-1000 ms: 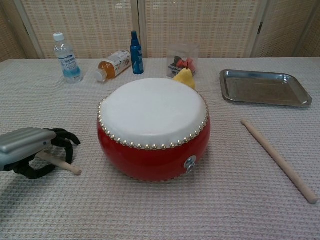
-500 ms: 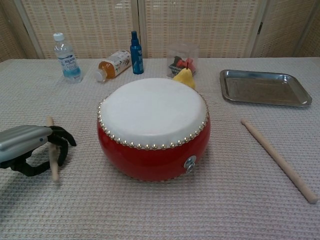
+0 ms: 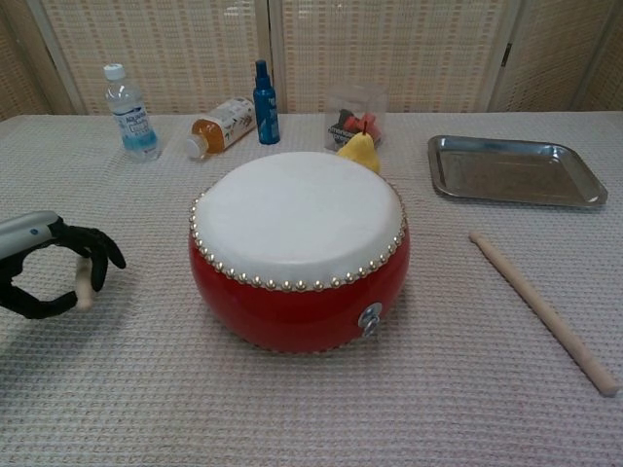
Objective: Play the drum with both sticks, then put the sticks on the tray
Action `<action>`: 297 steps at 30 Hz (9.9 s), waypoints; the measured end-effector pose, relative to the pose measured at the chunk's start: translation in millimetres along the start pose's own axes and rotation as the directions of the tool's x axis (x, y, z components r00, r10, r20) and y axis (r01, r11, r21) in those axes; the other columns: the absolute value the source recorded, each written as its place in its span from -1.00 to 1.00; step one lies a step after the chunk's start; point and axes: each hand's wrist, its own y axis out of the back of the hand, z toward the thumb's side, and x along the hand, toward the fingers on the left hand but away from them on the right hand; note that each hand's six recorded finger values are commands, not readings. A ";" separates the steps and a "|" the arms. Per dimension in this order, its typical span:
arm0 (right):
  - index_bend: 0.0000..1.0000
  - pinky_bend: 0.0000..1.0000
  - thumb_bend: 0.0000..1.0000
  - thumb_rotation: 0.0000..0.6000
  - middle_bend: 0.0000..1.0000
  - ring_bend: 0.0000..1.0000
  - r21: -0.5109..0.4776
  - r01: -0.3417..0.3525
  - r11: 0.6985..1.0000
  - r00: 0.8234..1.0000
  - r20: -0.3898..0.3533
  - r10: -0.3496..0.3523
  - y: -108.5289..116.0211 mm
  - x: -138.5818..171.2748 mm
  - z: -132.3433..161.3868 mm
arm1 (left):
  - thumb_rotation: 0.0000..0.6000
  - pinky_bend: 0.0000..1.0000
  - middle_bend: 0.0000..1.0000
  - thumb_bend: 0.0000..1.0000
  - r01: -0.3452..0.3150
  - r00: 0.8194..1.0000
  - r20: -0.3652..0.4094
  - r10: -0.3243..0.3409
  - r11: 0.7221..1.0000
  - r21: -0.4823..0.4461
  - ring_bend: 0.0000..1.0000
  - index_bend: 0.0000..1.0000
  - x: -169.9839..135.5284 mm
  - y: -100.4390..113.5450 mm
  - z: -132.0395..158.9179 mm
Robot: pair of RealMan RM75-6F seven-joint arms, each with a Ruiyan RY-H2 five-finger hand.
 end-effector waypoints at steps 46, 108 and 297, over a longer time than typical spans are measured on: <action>-1.00 -1.00 -0.72 1.00 -1.00 -1.00 -0.010 -0.064 0.998 0.998 0.006 0.064 5.7 -5.3 -1.1 | 1.00 -0.32 -0.20 -0.14 0.109 0.975 0.043 -0.217 0.304 -0.946 -0.46 0.22 -27.3 63.7 -61.8; -1.00 -1.00 -0.72 1.00 -1.00 -1.00 -0.018 -0.093 0.996 0.996 0.017 0.093 8.9 -19.3 -7.3 | 0.34 0.14 0.18 -0.48 0.132 0.988 0.089 -0.124 0.397 -0.908 0.09 0.10 -5.5 4.3 -14.8; -0.12 -1.00 -0.15 1.00 -1.00 -1.00 -0.047 -0.534 0.844 0.825 -0.248 0.508 -174.1 -96.0 127.9 | 1.00 1.00 1.00 0.74 -0.202 0.976 0.131 0.177 0.955 0.219 1.00 1.00 7.8 90.5 -5.3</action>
